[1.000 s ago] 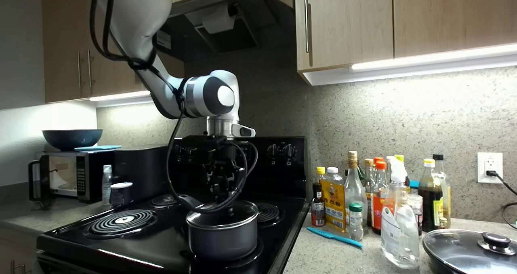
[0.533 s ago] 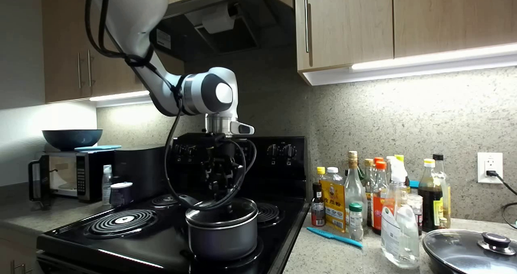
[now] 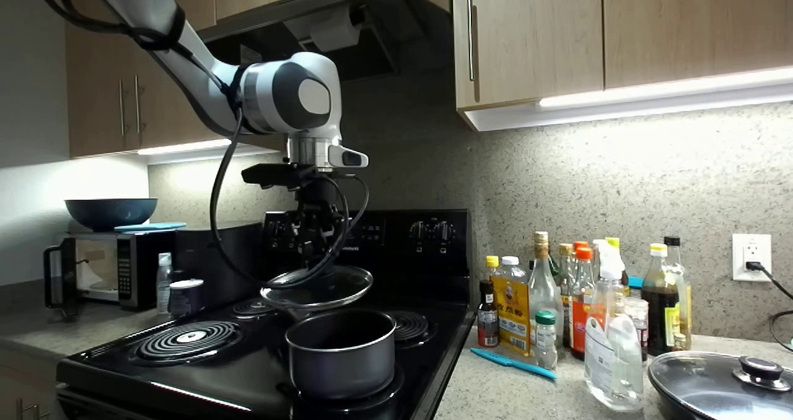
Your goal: Remove the lid from the pot
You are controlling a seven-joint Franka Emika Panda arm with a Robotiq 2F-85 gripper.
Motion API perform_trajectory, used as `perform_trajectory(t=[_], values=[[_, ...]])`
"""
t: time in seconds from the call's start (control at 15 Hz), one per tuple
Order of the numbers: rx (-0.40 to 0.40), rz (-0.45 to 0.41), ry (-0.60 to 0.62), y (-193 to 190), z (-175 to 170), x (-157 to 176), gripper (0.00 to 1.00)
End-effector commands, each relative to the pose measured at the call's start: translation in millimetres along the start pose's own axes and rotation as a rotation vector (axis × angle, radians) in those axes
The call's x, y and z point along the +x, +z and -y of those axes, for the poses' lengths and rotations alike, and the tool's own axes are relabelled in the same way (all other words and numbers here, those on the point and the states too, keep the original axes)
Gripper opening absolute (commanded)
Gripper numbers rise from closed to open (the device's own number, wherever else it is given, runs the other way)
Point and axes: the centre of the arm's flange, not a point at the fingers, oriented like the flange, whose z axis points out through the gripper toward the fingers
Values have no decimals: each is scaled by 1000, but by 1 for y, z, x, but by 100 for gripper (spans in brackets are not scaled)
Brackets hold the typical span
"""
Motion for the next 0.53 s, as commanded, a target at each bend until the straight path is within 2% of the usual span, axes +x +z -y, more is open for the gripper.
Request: perform_trajectory(t=[0.0, 0.07, 0.27, 0.47], values=[[-1, 3, 0, 1, 0, -1, 48], [-1, 5, 1, 2, -1, -1, 23], [-3, -55, 58, -5, -14, 4, 23], [22, -115, 191, -22, -53, 12, 23]])
